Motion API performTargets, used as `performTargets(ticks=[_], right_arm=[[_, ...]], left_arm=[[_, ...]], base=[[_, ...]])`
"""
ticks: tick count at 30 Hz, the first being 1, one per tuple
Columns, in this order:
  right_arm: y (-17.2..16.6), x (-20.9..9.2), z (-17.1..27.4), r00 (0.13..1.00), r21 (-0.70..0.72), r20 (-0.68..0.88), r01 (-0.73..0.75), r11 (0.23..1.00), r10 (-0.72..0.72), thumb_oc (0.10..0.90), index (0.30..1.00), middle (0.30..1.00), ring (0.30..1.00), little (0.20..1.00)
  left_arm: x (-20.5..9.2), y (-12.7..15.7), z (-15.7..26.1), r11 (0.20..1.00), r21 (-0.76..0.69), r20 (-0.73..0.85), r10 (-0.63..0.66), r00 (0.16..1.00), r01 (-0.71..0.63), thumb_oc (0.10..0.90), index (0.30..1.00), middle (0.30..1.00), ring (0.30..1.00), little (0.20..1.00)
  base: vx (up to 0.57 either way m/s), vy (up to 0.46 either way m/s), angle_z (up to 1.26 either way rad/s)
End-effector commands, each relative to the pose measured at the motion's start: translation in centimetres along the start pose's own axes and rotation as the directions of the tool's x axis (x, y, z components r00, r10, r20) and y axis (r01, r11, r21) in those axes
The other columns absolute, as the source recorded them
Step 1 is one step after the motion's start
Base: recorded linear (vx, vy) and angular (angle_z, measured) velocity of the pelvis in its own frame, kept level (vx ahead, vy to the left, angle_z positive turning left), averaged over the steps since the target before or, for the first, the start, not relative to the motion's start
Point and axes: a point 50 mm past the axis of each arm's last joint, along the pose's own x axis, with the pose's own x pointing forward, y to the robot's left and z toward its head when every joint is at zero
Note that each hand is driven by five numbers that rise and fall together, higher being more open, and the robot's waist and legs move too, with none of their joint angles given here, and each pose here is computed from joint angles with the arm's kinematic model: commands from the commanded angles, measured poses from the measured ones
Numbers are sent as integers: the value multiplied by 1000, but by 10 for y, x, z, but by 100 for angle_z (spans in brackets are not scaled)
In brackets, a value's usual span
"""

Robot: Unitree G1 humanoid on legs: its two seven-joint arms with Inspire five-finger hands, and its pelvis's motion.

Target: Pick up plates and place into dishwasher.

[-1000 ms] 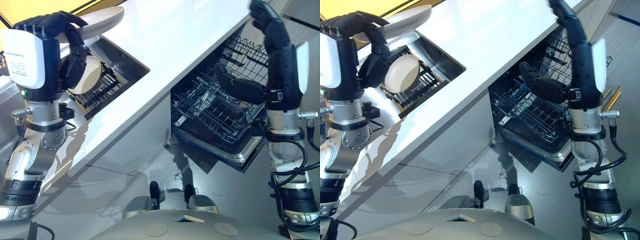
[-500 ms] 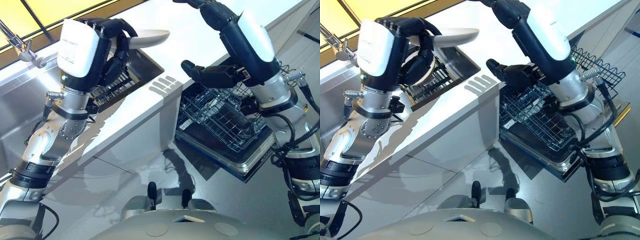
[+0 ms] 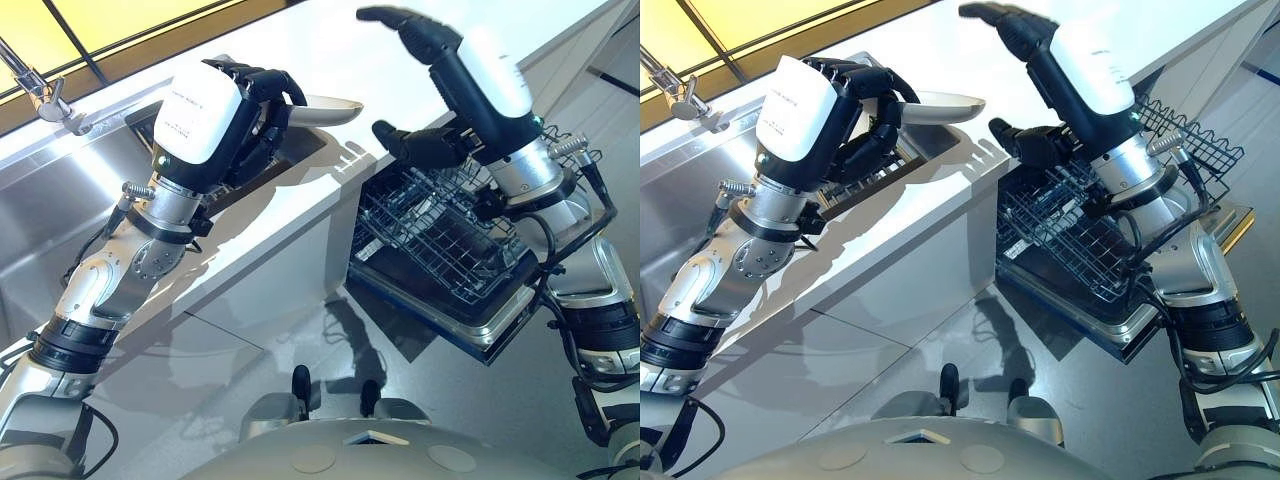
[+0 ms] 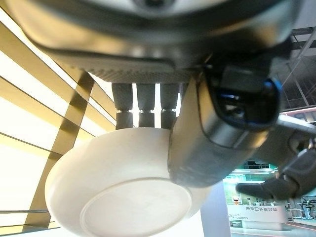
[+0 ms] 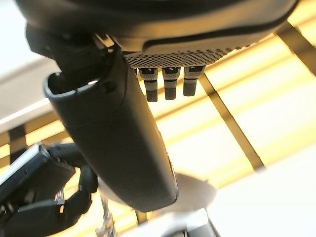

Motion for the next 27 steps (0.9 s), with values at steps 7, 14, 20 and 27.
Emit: performTargets(ticks=[7,14,20,27], right_arm=[[-5,14,3,997,117,27,-74,990,71,800,900,900,900,900],[3,21,6,998,144,39,-61,988,56,800,900,900,900,900],[3,24,11,996,115,65,53,992,-61,800,900,900,900,900],[-6,21,17,979,63,97,173,983,-179,800,900,900,900,900]], left_arm=[[31,27,-3,982,-16,69,189,980,-188,100,300,300,300,200],[32,16,2,984,-79,53,161,985,-157,100,300,300,300,200],[29,4,6,987,-128,35,107,994,-101,100,300,300,300,200],[26,-3,7,987,-145,16,74,997,-71,100,300,300,300,200]], base=[[19,-6,2],[16,1,3],[18,0,0],[19,0,0]])
